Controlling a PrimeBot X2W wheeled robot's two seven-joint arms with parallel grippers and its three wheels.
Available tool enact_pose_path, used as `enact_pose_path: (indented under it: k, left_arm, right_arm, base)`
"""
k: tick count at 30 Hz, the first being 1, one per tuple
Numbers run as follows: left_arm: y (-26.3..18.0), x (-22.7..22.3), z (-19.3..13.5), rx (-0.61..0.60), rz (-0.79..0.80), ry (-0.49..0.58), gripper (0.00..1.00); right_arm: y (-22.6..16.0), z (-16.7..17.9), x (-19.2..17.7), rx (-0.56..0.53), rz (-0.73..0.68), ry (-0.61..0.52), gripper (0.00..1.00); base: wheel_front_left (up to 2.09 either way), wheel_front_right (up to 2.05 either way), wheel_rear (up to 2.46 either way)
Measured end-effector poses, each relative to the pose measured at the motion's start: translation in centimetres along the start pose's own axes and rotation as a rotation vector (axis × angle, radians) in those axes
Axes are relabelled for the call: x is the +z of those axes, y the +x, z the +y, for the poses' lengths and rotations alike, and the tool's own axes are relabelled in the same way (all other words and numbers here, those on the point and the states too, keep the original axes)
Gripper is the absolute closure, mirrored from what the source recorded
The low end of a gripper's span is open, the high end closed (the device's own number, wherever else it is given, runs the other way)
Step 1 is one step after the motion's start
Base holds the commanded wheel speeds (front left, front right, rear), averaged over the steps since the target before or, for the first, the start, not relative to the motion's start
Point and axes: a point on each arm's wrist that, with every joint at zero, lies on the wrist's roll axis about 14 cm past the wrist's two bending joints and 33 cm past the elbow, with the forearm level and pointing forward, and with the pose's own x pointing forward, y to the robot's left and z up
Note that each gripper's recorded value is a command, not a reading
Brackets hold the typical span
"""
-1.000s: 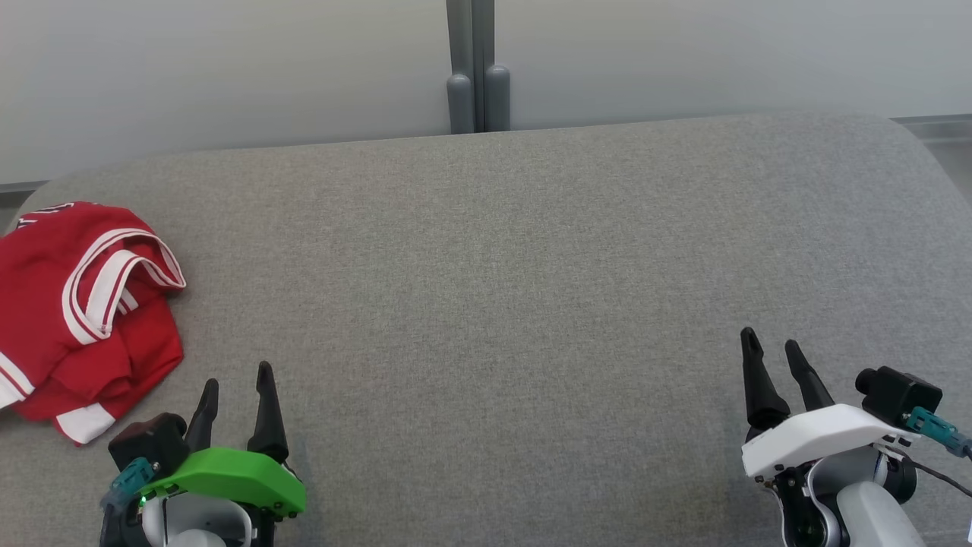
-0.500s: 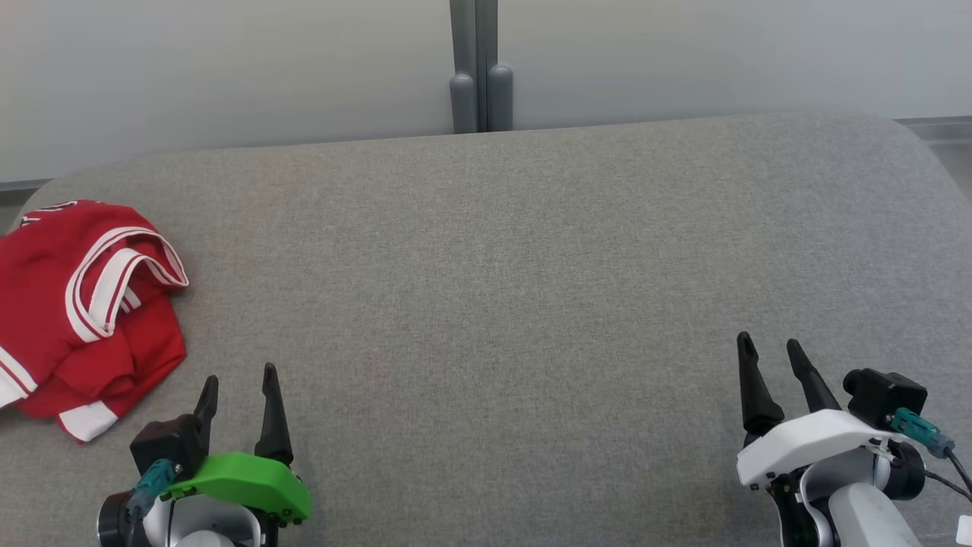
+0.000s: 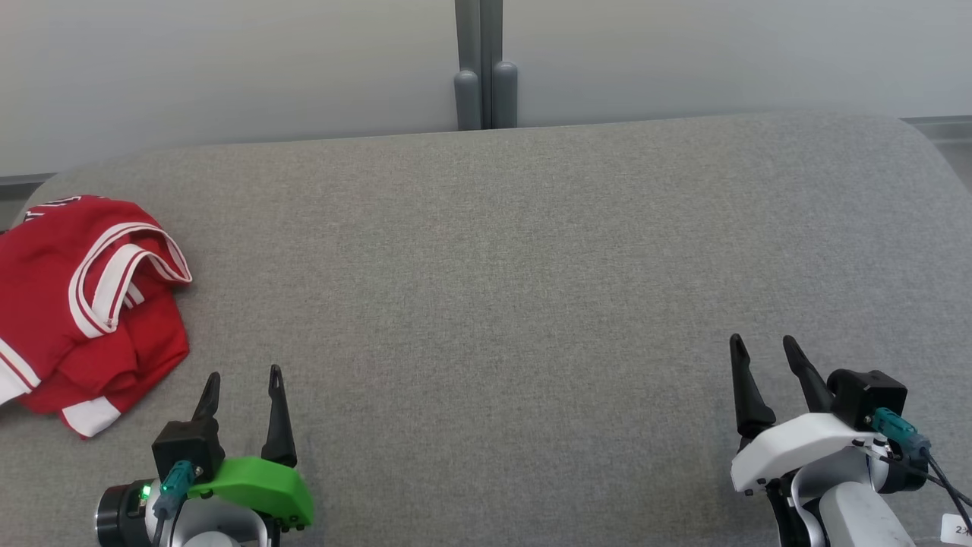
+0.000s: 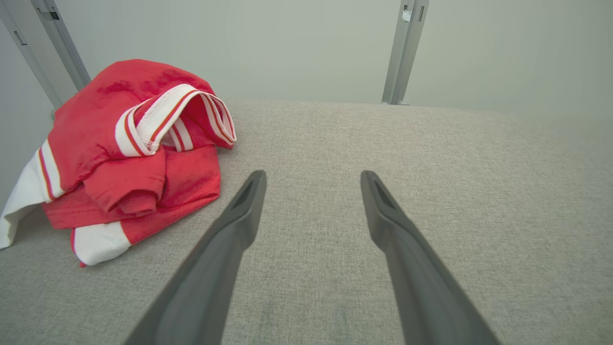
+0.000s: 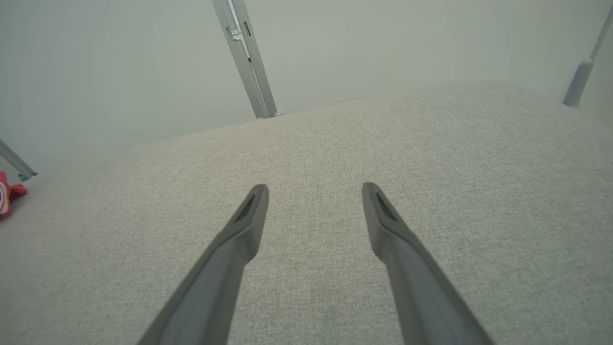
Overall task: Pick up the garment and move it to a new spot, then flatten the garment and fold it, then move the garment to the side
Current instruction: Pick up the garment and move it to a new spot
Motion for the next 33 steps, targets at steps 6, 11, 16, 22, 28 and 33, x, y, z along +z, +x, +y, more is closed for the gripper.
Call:
enact_pose_path:
  k: [6, 11, 16, 22, 28, 33]
  left_arm:
    - [-0.1, 0.0, 0.1, -0.001, -0.010, 0.049, 0.00]
    - [-0.1, 0.1, 0.4, 0.006, -0.021, 0.089, 0.00]
    - [-0.3, 0.3, 1.2, 0.035, -0.031, 0.120, 0.00]
    - [-1.3, 0.3, 3.7, 0.121, -0.034, 0.137, 0.00]
    - [-3.6, -0.1, 7.5, 0.248, -0.022, 0.138, 0.00]
    - [-6.5, -0.6, 10.8, 0.366, -0.006, 0.093, 0.00]
  right_arm:
    - [0.1, 0.3, -0.3, 0.014, 0.005, -0.045, 0.00]
    - [0.5, 0.7, -0.5, 0.035, 0.009, -0.088, 0.00]
    - [1.2, 2.1, -0.8, 0.083, 0.013, -0.127, 0.00]
    - [2.7, 5.4, -1.2, 0.189, 0.013, -0.162, 0.00]
    - [4.0, 10.9, -2.1, 0.357, 0.014, -0.197, 0.00]
    - [4.4, 15.8, -3.2, 0.497, 0.029, -0.195, 0.00]
  base:
    - [0.00, 0.00, 0.00]
    - [0.00, 0.00, 0.00]
    - [0.00, 0.00, 0.00]
    - [0.00, 0.00, 0.00]
    - [0.00, 0.00, 0.00]
    - [0.00, 0.00, 0.00]
